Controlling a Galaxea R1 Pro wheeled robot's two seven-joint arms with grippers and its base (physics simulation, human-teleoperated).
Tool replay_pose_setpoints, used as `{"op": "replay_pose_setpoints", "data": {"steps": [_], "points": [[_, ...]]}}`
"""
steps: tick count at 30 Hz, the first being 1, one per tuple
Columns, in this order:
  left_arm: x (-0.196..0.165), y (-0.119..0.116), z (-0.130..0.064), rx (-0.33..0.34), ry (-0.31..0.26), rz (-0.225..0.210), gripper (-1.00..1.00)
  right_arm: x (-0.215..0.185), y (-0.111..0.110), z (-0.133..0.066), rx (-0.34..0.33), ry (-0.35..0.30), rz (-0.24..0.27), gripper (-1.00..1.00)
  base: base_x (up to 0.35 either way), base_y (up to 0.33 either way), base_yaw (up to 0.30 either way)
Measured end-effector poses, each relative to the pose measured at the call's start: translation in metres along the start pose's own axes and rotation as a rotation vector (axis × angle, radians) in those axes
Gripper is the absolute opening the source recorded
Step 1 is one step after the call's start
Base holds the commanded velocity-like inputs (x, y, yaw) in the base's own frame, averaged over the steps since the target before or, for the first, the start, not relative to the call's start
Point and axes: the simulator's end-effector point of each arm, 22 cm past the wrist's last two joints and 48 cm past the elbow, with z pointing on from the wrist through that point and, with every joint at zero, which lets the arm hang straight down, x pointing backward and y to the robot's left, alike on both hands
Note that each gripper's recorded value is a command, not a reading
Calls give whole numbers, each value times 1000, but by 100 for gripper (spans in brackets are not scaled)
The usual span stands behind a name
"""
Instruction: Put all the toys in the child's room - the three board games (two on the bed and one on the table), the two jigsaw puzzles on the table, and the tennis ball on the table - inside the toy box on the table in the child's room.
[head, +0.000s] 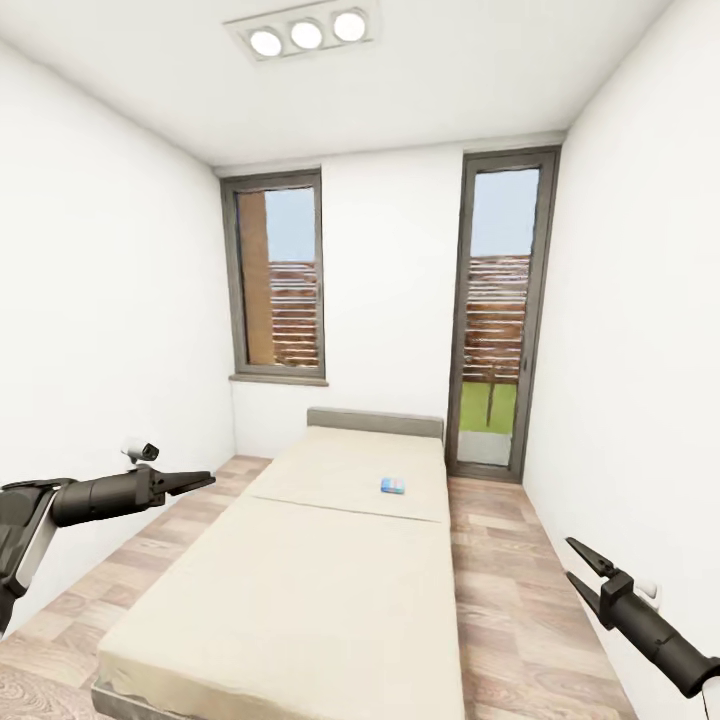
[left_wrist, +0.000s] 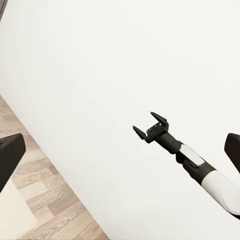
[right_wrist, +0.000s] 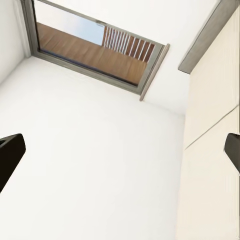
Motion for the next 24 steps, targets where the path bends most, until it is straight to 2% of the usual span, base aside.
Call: {"op": "replay_pose_setpoints", "data": {"steps": [5,10,24], "points": [[0,1,0,-1,1,-1,100,0,0,0,0,0,0,100,193,-239,0],[0,1,0,1,0,-1,100,0,-1,0,0,0,1,100,89,-63,-60],[1,2,1,2,0,-4,100,1,-3,0,4,2,4,100,6,-5,-245]]}}
